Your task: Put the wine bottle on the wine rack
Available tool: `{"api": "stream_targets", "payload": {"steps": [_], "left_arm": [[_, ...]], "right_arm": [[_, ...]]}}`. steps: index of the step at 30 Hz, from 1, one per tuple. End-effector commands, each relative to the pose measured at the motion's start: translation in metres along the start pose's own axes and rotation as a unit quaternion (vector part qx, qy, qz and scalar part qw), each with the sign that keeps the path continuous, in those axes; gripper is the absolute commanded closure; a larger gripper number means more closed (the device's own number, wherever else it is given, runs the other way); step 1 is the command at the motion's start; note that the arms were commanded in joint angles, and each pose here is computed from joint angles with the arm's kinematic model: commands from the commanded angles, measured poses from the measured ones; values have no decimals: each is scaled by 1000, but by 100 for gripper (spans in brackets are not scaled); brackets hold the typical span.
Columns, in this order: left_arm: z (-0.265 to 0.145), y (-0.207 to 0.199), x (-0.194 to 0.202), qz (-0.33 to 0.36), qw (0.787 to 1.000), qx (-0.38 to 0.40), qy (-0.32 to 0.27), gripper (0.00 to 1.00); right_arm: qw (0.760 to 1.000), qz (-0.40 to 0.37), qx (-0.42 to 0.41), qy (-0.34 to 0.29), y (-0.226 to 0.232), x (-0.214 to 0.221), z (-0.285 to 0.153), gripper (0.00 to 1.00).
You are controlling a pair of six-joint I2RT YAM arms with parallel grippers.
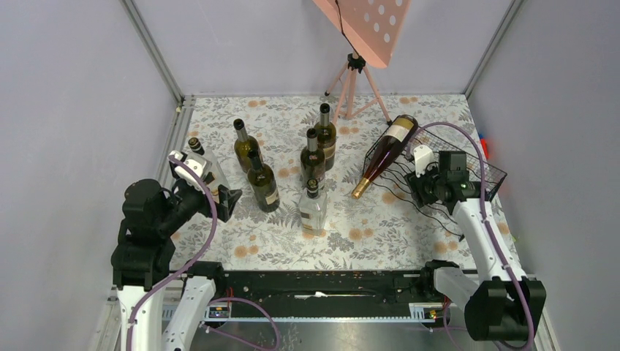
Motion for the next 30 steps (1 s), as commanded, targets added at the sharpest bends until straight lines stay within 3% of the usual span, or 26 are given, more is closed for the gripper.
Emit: {"api": "stream_targets", "payload": {"steps": [1, 13, 19, 30], "left_arm": [[-2, 2, -15, 16, 999, 8, -28, 1], [-6, -1, -28, 12, 998, 41, -39, 1], [0, 2, -27, 25, 998, 47, -32, 1], [9, 2, -41, 2, 993, 110, -46, 1]], "right_arm": [[1000, -8, 7, -15, -7, -11, 9, 48], [998, 55, -25, -18, -10, -48, 16, 71], [994, 103, -42, -13, -10, -63, 24, 92], [989, 146, -31, -7, -18, -83, 38, 96]]}}
Point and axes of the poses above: each gripper's point midway between its finger pads, its own z axis out along the fingers, its own y axis along the line the jaws close on, x = y × z, the point moved 10 cm from there along -z, back along the fingers, and after that the axes turned 11 degrees about z, right-handed, at the moved point
